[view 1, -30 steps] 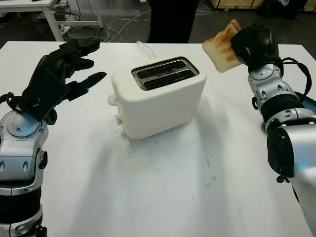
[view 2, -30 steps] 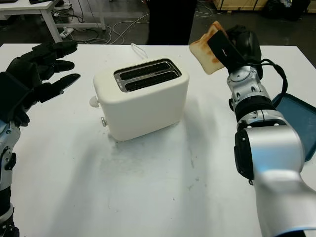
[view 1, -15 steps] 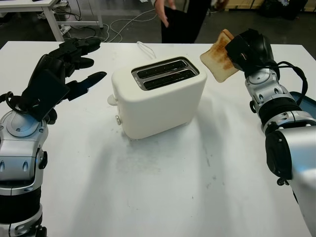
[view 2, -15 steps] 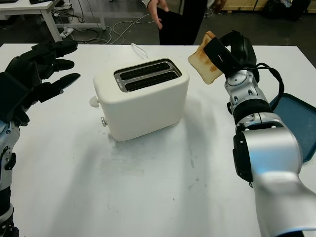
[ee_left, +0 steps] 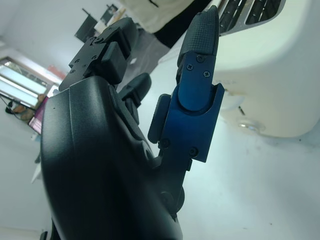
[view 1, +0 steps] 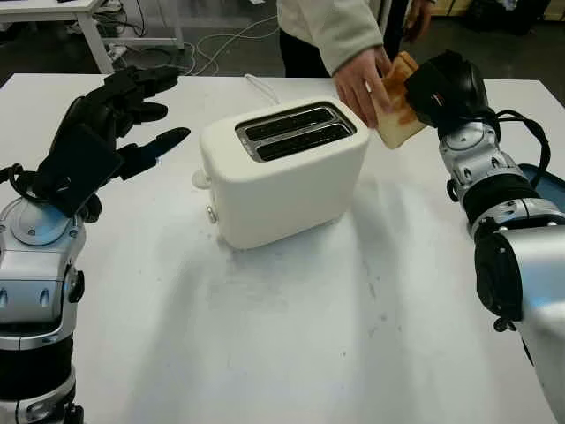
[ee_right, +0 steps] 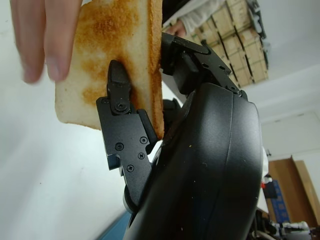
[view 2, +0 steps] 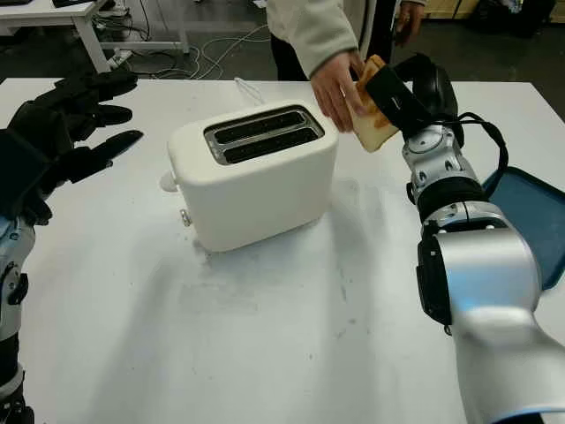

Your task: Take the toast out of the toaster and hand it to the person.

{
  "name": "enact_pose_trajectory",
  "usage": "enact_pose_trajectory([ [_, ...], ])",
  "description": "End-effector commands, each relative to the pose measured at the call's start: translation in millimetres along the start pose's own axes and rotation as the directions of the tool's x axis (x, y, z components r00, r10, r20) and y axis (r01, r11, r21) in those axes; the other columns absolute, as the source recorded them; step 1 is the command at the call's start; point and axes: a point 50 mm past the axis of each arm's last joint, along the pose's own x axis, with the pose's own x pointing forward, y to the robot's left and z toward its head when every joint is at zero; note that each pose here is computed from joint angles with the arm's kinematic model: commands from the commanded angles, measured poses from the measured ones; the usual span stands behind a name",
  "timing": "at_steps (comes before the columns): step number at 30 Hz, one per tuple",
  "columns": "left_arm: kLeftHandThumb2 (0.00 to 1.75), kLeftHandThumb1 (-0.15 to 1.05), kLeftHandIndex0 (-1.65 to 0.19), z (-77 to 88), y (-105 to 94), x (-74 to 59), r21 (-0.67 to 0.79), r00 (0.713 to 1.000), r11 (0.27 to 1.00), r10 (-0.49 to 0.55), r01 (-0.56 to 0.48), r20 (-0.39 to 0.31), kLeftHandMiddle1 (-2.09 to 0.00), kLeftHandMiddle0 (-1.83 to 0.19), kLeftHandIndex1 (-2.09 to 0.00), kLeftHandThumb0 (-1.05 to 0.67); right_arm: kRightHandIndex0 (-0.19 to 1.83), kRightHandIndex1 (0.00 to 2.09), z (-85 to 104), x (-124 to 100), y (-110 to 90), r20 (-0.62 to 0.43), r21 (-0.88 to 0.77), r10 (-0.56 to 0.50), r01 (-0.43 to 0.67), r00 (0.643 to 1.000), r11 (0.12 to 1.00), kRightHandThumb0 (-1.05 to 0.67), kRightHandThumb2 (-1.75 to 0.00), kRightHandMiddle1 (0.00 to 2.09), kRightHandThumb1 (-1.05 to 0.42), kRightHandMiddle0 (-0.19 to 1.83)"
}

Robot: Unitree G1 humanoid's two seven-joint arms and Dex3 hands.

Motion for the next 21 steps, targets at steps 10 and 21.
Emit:
enact_pose_trajectory([
  [10,0.09,0.92,-0.31,-2.2,2.0,-3.4,-0.002,1.0,1.0,0.019,-0.019,-0.023,-0.93,-0.06,-0.36,-0.66,0.59,1.75,2.8,-0.4,1.9,0.021,0.018,0.002,-0.003,1.0,1.0,-0.1,-0.27,0.96,-0.92,0.63],
  [21,0.08,0.92,-0.3,-2.3,1.2,-3.0,-0.009,1.0,1.0,0.017,-0.017,-0.023,-0.91,-0.06,-0.36,-0.66,0.53,1.74,4.2,-0.4,3.2,0.017,0.085,0.003,-0.004,1.0,0.996,-0.14,-0.3,0.62,-0.92,0.65],
])
